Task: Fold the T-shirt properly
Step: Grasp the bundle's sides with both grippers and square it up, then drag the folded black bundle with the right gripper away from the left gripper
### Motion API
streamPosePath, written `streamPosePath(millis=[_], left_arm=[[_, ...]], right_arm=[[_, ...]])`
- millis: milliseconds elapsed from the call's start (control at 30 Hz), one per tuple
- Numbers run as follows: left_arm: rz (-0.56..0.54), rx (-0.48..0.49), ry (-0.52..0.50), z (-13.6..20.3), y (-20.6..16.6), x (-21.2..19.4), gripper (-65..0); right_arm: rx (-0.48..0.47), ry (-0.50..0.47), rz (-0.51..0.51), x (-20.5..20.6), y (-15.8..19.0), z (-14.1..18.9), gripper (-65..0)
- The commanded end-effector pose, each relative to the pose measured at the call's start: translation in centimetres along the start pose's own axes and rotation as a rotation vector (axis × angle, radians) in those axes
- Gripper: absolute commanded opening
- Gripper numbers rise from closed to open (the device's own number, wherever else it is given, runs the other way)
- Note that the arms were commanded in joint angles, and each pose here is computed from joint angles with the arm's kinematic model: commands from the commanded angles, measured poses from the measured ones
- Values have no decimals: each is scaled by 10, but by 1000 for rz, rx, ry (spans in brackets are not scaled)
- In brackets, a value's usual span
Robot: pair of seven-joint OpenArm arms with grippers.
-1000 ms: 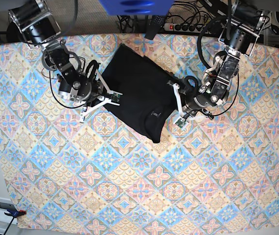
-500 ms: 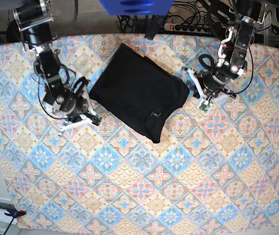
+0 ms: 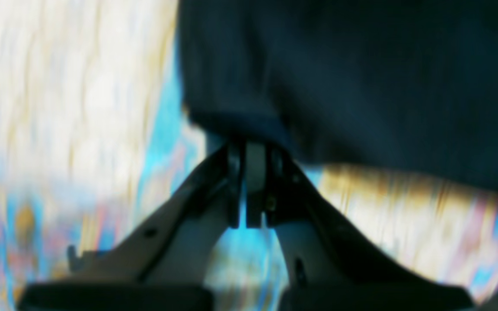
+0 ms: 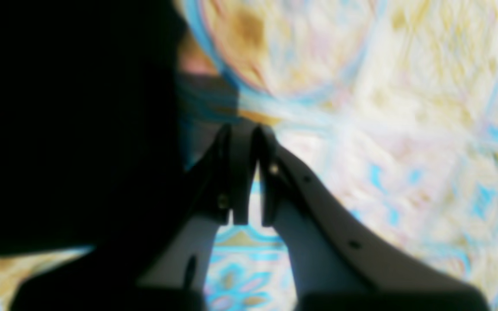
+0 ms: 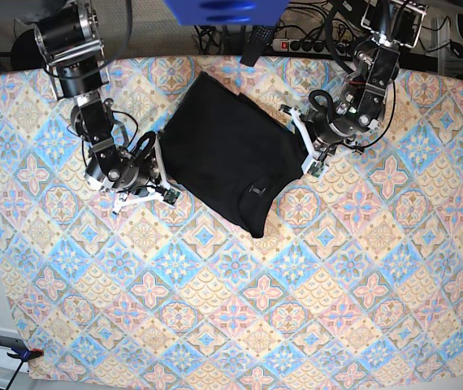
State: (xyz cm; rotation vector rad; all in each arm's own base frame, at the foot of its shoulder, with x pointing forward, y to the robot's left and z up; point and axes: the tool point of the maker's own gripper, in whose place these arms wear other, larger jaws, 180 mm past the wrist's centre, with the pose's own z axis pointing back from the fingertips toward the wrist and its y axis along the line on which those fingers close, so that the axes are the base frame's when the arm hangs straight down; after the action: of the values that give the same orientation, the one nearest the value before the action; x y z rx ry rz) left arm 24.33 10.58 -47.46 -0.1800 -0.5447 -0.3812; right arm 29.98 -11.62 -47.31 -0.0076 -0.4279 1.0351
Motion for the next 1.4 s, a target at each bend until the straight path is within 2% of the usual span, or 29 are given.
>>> streamPosePath(millis=[0, 167, 300, 500, 633, 733, 800, 900, 1067, 1233, 1367], left_arm=[[5, -1, -1, -4, 0, 2, -640], [47, -8, -8, -28, -1, 25, -640], [75, -16, -72, -44, -3, 54, -640], [115, -31, -111, -67, -6, 91, -640], [121, -26, -140, -66, -4, 103, -640], [120, -23, -168, -61, -1, 113, -640], [146, 2, -184, -52, 12, 105, -640], [237, 75, -237, -28, 46, 93, -641], [383, 215, -283, 14, 98, 53, -641], [426, 290, -271, 44, 112, 13, -642], [444, 298, -261, 54, 109, -5, -642]], right_arm=[[-27, -5, 6, 0, -5, 6, -612], [0, -21, 16, -10, 31, 15, -612], [-12, -23, 46, -22, 41, 30, -612], [-126, -46, -44, -40, 21, 66, -612], [-192, -106, -23, -26, 18, 95, -612], [-177, -118, -13, -25, 35, 103, -612], [-132, -115, -7, -24, 57, 100, -612], [-78, -176, 39, 10, 78, 94, -650], [6, -287, 77, 62, 116, 91, -650], [46, -391, 70, 110, 134, 94, -650], [89, -428, 52, 139, 143, 83, -650]])
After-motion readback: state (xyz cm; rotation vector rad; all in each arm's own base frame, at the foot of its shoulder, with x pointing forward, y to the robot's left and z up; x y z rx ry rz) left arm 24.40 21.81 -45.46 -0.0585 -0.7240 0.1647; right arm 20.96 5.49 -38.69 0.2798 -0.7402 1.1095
